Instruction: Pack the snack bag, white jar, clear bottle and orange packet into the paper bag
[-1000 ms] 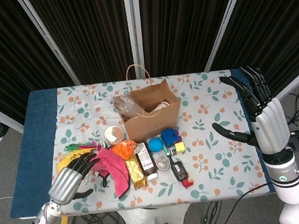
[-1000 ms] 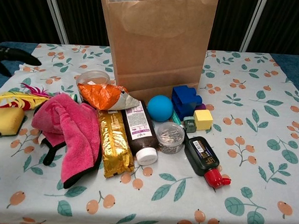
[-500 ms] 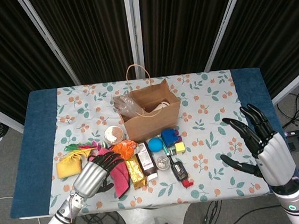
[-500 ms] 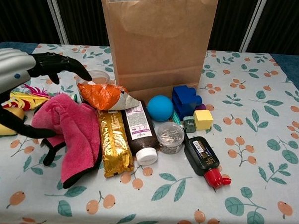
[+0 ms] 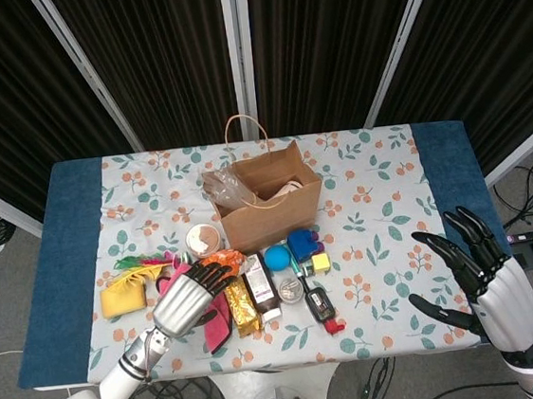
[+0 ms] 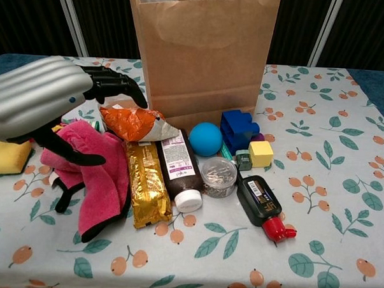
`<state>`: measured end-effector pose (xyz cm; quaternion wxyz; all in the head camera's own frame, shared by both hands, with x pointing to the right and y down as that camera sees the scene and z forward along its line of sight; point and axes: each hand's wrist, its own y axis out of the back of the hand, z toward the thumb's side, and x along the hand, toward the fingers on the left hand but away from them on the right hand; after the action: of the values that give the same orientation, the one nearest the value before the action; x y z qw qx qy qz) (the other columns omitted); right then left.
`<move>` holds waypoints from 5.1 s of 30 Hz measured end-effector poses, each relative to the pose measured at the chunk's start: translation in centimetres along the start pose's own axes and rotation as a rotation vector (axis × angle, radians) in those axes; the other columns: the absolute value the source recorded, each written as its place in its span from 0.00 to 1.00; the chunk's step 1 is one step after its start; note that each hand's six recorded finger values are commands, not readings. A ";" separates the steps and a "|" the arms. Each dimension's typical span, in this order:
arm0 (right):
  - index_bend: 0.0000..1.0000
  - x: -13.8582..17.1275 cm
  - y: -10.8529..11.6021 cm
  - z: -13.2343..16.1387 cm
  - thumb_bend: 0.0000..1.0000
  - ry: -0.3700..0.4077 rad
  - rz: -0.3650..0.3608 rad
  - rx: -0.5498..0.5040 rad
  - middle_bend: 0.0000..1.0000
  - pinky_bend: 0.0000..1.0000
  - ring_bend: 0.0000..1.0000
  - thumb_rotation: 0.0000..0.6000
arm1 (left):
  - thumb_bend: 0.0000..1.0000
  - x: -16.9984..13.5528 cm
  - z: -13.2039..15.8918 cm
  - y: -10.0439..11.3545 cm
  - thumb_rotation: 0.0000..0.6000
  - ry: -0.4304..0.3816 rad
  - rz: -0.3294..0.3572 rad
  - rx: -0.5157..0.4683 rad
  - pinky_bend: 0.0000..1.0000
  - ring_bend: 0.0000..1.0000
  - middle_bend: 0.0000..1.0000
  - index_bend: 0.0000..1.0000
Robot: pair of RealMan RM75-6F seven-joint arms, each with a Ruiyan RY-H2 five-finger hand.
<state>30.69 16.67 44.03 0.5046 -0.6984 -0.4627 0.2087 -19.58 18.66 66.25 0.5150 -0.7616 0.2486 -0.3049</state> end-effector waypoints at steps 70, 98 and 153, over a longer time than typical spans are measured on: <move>0.00 0.2 -1.2 -2.6 0.05 -0.081 0.044 -0.033 0.22 0.05 0.03 1.00 | 0.29 5.3 -2.2 -4.7 1.00 -0.170 0.018 0.254 0.62 0.49 0.55 0.53; 0.00 1.0 -0.3 -1.5 0.05 -0.053 0.012 -0.054 0.22 0.06 0.03 1.00 | 0.42 2.6 -1.6 1.6 1.00 -0.192 0.231 0.216 0.84 0.74 0.77 0.73; 0.00 1.8 3.5 -5.3 0.06 -0.156 -0.141 -0.084 0.22 0.06 0.03 1.00 | 0.42 20.4 -0.6 18.6 1.00 -0.258 0.543 0.453 0.85 0.75 0.78 0.75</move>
<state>37.07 15.25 43.32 0.4508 -0.6663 -0.5569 0.2068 -7.15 -2.31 53.25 0.7595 -0.5669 0.3008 -0.1059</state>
